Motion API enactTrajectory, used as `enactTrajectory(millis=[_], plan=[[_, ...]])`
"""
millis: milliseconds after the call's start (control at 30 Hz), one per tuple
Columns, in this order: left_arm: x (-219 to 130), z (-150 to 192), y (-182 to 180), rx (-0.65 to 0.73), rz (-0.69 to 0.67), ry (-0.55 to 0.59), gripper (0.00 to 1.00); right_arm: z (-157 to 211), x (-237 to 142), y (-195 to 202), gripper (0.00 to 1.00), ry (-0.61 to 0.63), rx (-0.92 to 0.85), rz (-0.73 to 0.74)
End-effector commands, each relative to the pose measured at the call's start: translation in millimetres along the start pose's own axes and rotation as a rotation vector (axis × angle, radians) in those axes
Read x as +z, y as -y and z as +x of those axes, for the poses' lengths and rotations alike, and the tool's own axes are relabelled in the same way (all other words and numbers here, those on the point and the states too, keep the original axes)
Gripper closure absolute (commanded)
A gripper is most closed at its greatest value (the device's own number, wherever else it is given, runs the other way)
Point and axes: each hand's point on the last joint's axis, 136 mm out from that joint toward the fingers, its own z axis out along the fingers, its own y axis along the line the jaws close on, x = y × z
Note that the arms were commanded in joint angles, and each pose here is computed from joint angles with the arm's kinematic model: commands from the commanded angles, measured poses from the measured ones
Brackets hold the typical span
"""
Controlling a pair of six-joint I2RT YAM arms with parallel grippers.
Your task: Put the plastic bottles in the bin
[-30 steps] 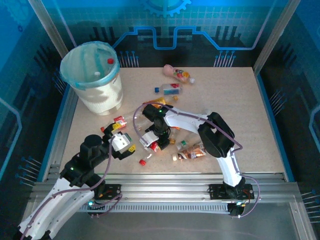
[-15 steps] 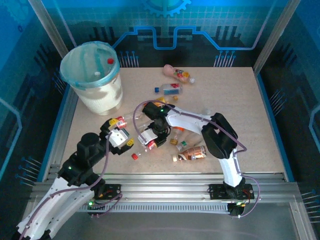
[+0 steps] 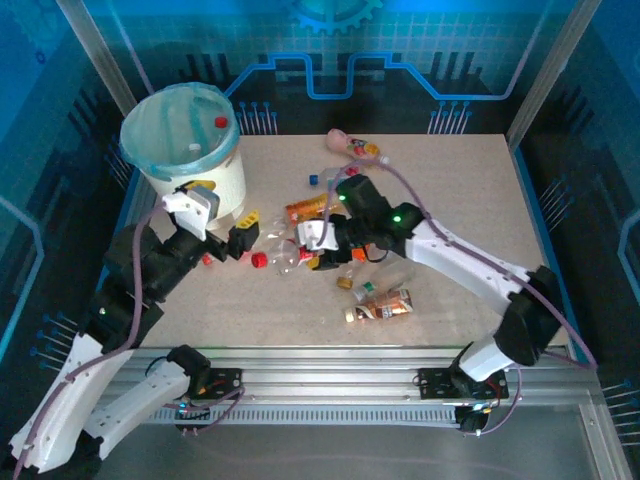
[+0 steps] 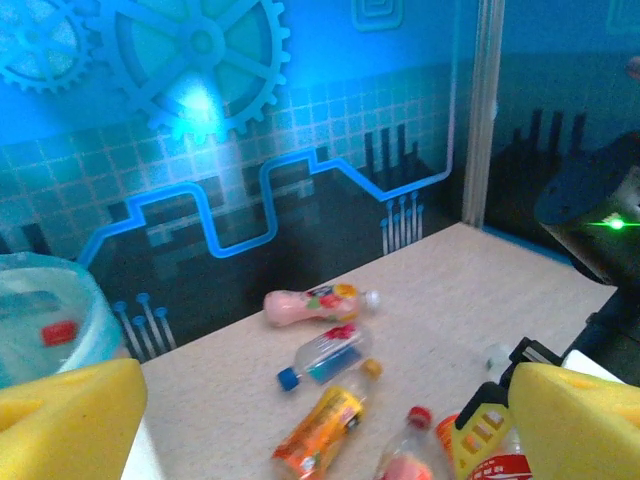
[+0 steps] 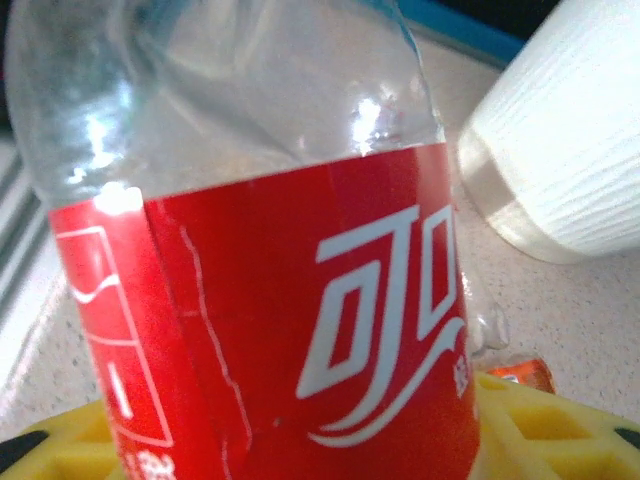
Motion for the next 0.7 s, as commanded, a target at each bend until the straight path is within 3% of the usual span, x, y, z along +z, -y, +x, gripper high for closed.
enactTrajectory(millis=[0, 167, 367, 500, 667], plan=[[12, -14, 16, -0.165, 0.103, 0.002, 0.05, -19, -24, -2, 0.44, 0.138, 0.233, 0.013], [31, -46, 49, -0.264, 0.314, -0.019, 0.05, -26, -56, -17, 0.45, 0.236, 0.352, 0.031], [51, -61, 77, -0.369, 0.496, -0.088, 0.1, -32, -82, -26, 0.47, 0.371, 0.407, 0.096], [51, -69, 96, -0.415, 0.635, -0.081, 0.17, -30, -89, -30, 0.48, 0.364, 0.467, 0.088], [48, -66, 111, -0.423, 0.75, -0.095, 0.18, -35, -103, -29, 0.49, 0.38, 0.549, 0.082]])
